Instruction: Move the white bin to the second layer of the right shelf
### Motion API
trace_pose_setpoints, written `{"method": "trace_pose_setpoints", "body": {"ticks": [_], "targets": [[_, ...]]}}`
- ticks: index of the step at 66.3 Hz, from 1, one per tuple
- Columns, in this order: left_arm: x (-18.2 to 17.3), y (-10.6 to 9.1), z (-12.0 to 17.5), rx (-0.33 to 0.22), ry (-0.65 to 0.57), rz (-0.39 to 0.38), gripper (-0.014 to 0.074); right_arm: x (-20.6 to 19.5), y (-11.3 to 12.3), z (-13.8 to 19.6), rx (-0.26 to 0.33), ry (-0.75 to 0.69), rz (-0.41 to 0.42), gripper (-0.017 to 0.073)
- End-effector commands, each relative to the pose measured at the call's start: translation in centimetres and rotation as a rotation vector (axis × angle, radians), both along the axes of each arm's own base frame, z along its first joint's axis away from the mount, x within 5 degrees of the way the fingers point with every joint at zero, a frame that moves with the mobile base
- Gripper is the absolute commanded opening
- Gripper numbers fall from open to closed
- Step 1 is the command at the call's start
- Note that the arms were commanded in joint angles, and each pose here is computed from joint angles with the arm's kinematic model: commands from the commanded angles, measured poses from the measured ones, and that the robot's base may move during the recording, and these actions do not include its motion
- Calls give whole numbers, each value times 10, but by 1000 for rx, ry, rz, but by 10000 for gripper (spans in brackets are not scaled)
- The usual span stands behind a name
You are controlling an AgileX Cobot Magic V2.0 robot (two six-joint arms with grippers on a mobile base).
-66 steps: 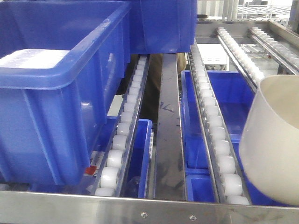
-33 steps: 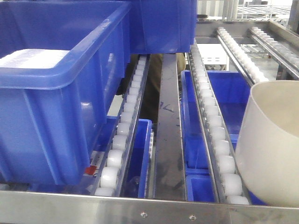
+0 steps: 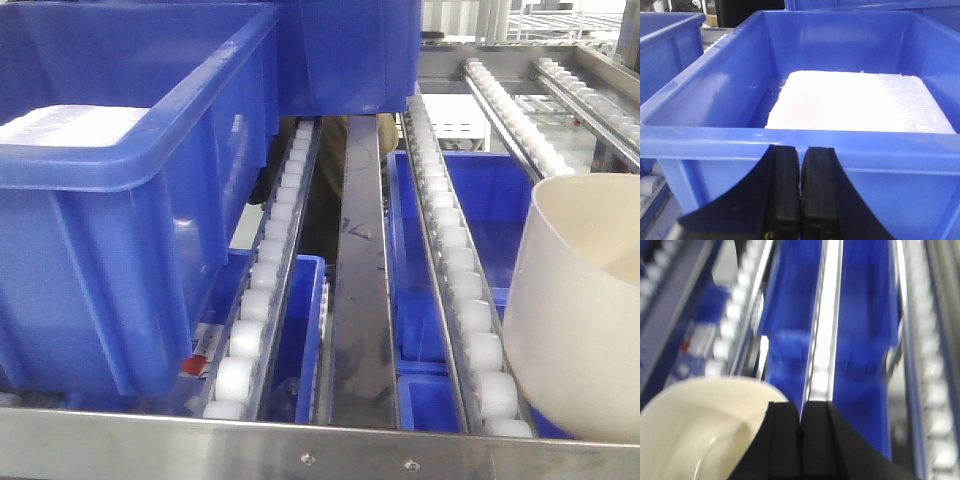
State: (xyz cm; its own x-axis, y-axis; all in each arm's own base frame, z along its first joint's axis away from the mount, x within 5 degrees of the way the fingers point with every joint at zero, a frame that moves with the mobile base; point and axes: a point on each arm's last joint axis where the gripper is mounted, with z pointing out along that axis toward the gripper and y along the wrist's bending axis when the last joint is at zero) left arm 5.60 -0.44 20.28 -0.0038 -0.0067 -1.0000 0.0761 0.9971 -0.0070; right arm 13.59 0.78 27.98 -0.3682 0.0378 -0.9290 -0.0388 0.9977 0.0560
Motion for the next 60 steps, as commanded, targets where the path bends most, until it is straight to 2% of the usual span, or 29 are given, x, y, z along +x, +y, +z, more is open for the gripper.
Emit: {"method": "trace_pose_setpoints", "body": {"ticks": [1, 27, 39, 60], "targets": [[0, 0, -4, -14, -59, -5, 85, -5, -1, 13, -13, -173, -4, 56], [0, 0, -4, -14, -59, -5, 85, -41, -4, -16, 0, -451, -18, 56], [0, 0, -4, -14, -59, -5, 85, -41, -4, -26, -2, -413, -17, 56], [0, 0, -4, -14, -59, -5, 85, -43, -2, -25, 2, -418, 0, 56]]}}
